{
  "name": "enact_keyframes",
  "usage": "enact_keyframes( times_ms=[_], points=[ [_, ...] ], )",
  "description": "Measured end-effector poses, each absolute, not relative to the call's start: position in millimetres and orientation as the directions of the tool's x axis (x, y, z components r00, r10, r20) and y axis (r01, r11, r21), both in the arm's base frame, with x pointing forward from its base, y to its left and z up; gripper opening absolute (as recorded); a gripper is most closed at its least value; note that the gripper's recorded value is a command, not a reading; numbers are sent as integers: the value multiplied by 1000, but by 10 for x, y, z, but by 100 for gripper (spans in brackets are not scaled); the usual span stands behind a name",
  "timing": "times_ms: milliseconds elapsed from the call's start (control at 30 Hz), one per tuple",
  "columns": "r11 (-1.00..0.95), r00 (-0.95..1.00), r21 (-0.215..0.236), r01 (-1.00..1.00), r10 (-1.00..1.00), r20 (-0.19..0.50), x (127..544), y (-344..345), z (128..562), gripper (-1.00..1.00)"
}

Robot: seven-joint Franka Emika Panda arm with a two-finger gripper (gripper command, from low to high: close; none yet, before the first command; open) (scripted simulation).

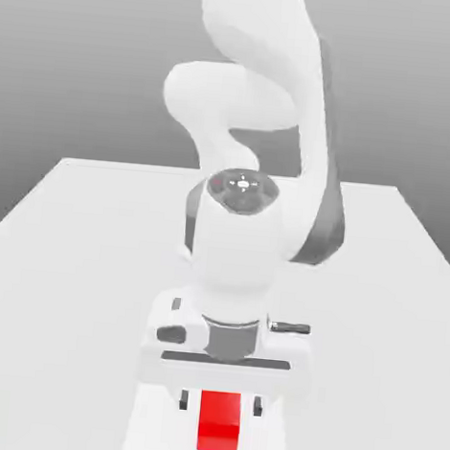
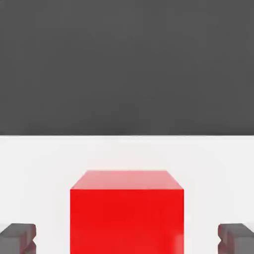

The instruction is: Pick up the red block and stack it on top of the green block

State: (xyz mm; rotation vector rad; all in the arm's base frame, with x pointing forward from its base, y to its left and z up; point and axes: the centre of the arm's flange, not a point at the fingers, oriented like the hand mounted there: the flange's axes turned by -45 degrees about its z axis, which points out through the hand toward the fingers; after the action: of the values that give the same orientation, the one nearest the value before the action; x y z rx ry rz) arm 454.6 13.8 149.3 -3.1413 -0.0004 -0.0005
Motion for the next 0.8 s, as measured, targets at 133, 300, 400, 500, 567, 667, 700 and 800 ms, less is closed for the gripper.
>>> enact_keyframes(
  times_ms=[133,300,400,500,567,667,700,800],
  points=[
    [-1000,1000,0,0,0,0,4546,138,1494,-100],
    [-1000,1000,0,0,0,0,4554,138,1778,-100],
    [-999,999,-1,-40,-40,-1,4605,-41,2077,-100],
    [-981,981,-4,-194,-194,-4,4767,-777,2172,-100],
    [-957,957,-5,-289,-289,-5,4800,-1272,2226,-100],
    [-907,907,-5,-421,-421,-4,4740,-2018,2315,-100],
    [-886,886,-4,-463,-463,-4,4702,-2267,2325,-100],
    [-817,817,-3,-576,-576,-1,4584,-2981,2039,-100]
  ],
)
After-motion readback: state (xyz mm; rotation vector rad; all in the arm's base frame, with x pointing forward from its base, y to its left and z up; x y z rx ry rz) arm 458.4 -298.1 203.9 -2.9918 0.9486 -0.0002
